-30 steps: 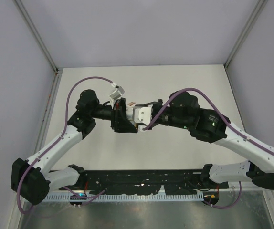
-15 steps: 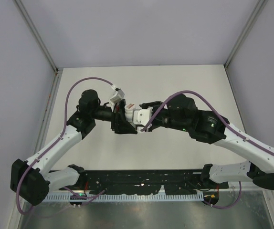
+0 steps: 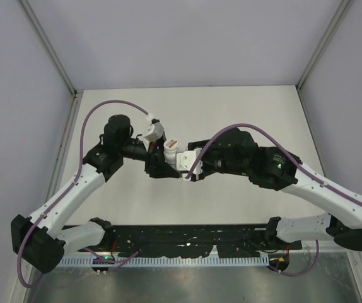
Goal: Sort the pills into containers
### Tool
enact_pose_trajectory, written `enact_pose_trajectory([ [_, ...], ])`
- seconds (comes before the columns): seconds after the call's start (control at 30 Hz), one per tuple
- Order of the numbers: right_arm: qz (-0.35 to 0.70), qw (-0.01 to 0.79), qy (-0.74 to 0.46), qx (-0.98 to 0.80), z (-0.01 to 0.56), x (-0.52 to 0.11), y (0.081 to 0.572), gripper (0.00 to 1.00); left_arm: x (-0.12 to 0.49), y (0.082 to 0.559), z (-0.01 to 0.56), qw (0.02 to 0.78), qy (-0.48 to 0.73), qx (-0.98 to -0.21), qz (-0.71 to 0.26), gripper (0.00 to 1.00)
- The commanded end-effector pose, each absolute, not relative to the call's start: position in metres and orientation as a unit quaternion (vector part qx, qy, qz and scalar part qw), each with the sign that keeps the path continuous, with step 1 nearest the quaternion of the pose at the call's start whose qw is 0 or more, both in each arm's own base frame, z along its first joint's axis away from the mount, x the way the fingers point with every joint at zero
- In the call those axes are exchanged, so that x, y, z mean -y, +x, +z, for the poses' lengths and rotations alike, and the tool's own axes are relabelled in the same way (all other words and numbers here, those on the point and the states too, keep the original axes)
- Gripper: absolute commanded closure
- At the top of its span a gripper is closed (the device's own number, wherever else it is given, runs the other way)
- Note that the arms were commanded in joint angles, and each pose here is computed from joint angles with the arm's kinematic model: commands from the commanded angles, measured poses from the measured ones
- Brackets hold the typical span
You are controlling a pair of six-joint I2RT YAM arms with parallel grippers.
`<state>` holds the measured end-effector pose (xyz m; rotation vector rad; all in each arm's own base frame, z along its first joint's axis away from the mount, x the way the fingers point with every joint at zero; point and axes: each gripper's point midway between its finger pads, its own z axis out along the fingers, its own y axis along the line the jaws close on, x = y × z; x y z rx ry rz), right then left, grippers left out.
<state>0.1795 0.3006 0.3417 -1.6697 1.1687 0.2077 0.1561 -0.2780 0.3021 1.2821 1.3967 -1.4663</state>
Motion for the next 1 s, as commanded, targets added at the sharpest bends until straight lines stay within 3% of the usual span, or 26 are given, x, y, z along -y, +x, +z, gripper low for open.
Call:
enact_pose_trajectory([
  [0.0, 0.098, 0.553, -0.681, -0.47, 0.373, -0.297, 0.174, 0.45, 0.275, 0.16, 0.304, 0.387, 0.533, -0.527, -0.537, 1.0],
  [0.17, 0.127, 0.552, -0.67, -0.48, 0.375, -0.297, 0.171, 0.37, 0.273, 0.172, 0.292, 0.405, 0.546, -0.54, -0.496, 1.0],
  [0.3, 0.164, 0.561, -0.626, -0.515, 0.377, -0.301, 0.179, 0.2, 0.273, 0.189, 0.285, 0.426, 0.539, -0.562, -0.461, 1.0],
  [0.6, 0.275, 0.553, -0.534, -0.577, 0.38, -0.307, 0.2, 0.15, 0.279, 0.198, 0.271, 0.447, 0.537, -0.571, -0.431, 1.0],
  [0.97, 0.355, 0.493, -0.557, -0.566, 0.361, -0.321, 0.18, 0.13, 0.283, 0.204, 0.274, 0.465, 0.532, -0.576, -0.411, 1.0],
])
